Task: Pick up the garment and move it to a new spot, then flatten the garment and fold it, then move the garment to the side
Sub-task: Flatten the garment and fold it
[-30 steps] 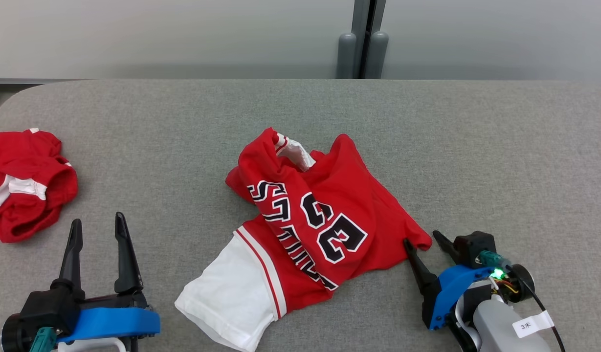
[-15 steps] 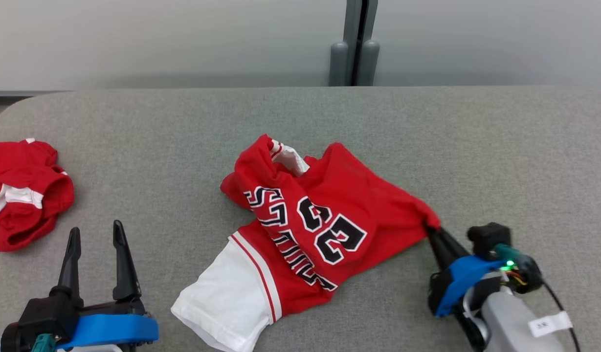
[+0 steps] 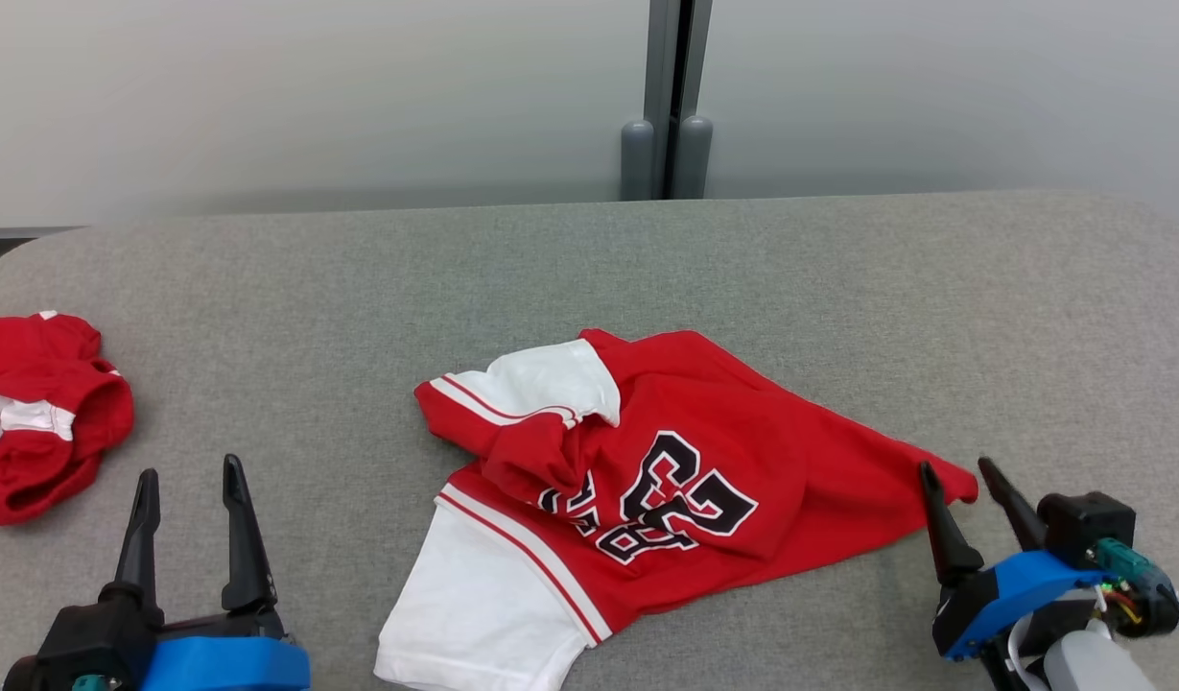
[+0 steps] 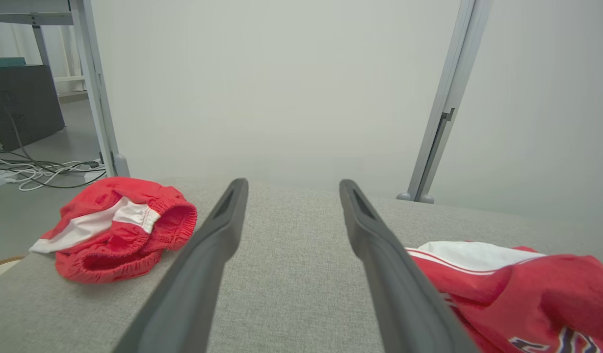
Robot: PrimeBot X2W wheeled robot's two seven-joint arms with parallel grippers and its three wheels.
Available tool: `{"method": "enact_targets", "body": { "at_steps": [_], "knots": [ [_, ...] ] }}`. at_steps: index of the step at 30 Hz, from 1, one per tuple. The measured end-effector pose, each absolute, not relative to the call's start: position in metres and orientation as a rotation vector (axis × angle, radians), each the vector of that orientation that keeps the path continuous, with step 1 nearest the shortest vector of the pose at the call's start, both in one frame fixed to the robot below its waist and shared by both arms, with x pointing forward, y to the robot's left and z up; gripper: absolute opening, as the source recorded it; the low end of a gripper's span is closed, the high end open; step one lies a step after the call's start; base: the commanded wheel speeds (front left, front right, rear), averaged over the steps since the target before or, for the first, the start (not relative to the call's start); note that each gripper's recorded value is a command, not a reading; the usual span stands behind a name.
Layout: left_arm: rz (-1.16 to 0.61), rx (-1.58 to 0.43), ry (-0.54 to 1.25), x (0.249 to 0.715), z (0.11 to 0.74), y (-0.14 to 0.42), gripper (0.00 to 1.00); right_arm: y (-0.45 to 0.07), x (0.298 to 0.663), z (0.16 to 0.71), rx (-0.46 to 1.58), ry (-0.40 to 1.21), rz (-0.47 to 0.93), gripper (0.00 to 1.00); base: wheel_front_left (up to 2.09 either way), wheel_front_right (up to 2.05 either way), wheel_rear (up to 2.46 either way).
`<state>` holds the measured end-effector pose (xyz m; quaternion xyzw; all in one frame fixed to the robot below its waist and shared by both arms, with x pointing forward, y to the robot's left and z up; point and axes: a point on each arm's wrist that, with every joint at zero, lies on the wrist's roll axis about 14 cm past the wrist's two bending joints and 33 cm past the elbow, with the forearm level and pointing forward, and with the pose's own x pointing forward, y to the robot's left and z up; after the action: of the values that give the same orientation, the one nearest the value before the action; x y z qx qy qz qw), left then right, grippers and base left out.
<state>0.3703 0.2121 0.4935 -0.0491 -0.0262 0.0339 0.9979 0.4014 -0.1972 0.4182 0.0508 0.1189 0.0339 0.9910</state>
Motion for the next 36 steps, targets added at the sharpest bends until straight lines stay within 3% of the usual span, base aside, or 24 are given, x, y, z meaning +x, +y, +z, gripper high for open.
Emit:
{"method": "enact_targets", "body": {
  "at_steps": [14,25,36],
  "knots": [
    [0.052,-0.056,-0.037,0.364,0.490,0.211,1.00,-0.154,0.404,0.499,0.089,-0.051,0.150,1.00,0.00,0.00,0.00],
    [0.029,-0.003,0.019,0.352,0.474,0.209,1.00,-0.137,0.380,0.478,0.089,0.012,0.188,1.00,0.00,0.00,0.00],
    [0.031,-0.001,0.025,0.350,0.473,0.210,1.00,-0.139,0.379,0.475,0.097,0.019,0.178,1.00,0.00,0.00,0.00]
  ]
}}
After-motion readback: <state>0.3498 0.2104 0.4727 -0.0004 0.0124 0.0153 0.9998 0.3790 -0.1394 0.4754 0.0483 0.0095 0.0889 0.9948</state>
